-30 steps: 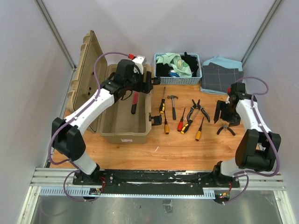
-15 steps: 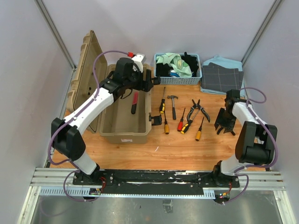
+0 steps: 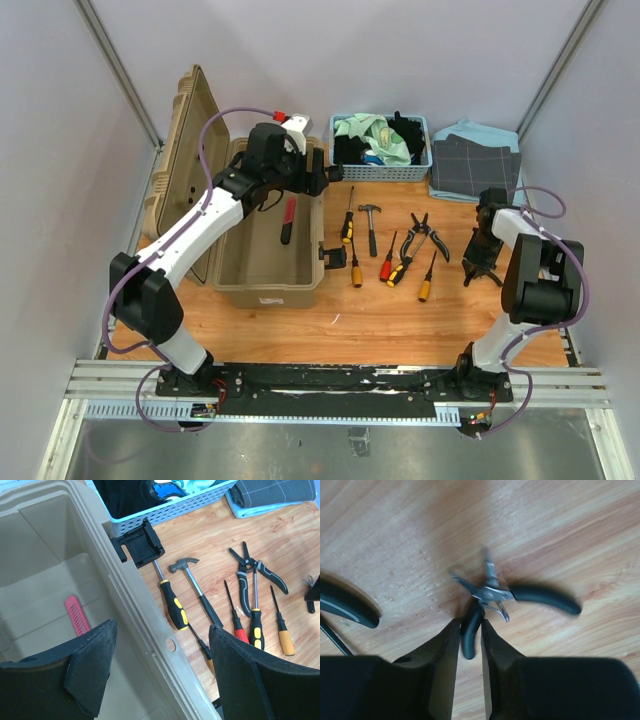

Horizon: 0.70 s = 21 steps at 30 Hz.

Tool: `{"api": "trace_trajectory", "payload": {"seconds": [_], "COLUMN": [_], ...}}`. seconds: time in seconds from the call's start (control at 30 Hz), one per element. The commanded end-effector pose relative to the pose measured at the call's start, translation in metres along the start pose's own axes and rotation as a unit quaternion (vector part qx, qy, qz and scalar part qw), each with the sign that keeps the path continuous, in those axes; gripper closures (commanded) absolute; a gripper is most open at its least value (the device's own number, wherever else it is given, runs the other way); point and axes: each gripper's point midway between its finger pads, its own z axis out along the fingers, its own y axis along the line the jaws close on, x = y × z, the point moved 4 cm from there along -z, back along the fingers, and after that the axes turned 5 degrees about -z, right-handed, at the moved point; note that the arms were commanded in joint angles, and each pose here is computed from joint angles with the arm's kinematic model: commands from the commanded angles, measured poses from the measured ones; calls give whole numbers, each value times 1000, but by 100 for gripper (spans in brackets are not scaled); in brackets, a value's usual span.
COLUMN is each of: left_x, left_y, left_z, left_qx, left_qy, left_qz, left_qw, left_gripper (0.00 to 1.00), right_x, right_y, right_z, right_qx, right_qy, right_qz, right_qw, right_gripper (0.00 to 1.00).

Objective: Pack the tool kit
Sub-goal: Pick up the pliers at the center of the board.

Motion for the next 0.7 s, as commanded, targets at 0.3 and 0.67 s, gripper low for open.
{"api": "trace_trajectory", "payload": {"seconds": [0.3,0.67], "left_x": [-14,-37], "left_y": [-5,-6], "left_z": [-7,-17], "left_qx": [8,85], "left_qy": [-20,-57], "left_qz": [0,-11], "left_qw": [1000,995], "left_gripper": [22,20], "right_x": [-9,-65], "right_y": [12,81], "right_z": [-20,-225], "right_qx": [-53,-425], "right_qy": [-8,-172], "right_qz": [3,-49], "right_qw": [999,887], "right_gripper": [99,99]}}
